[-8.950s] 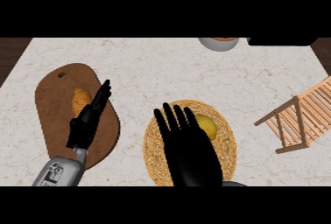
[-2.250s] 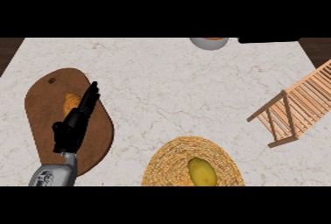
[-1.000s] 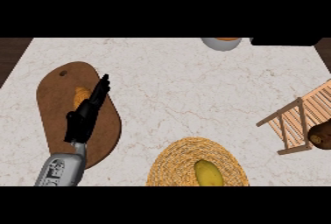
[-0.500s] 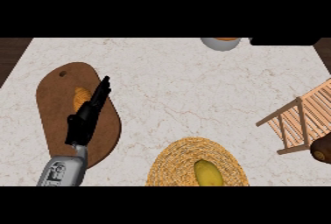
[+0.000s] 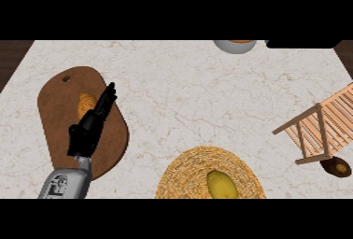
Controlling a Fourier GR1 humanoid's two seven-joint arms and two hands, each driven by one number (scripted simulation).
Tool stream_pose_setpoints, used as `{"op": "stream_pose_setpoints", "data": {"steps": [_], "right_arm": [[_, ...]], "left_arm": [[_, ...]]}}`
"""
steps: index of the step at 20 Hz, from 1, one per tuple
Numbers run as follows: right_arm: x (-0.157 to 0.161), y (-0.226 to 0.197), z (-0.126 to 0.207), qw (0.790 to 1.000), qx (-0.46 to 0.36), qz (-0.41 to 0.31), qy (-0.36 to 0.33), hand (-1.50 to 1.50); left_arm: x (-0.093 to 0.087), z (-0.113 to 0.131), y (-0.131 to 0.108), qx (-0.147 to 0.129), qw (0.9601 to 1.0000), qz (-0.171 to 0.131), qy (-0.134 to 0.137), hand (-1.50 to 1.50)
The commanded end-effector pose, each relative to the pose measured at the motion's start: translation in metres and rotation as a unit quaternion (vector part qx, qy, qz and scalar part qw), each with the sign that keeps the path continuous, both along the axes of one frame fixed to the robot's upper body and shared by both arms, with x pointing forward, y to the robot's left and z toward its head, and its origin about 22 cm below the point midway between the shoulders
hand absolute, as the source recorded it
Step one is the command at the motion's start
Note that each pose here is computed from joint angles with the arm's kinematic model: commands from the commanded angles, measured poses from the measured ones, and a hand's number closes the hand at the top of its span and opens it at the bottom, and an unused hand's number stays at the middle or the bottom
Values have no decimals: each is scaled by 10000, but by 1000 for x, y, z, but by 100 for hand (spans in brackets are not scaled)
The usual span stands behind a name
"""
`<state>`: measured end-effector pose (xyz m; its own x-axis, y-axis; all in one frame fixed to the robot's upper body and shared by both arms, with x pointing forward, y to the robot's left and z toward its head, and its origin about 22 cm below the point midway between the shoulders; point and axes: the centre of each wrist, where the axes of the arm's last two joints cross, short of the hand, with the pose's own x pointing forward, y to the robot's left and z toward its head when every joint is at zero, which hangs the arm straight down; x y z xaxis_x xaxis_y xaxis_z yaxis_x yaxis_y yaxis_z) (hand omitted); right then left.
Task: Pick the sweet potato from the placemat and place it in the tiered shelf
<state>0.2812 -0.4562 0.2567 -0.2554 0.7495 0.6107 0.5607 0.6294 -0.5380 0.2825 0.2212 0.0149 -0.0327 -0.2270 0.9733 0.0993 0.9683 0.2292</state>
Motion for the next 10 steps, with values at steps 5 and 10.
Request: {"op": "stream_pose_setpoints", "data": {"steps": [5, 10], "right_arm": [[12, -24, -8, 9979, 240, -560, 223, -150], [10, -17, -10, 9960, 857, -197, 139, -150]], "left_arm": [[11, 3, 7, 21, 10000, -18, 46, 0], [-8, -2, -1, -20, 9999, 52, 89, 0]]}}
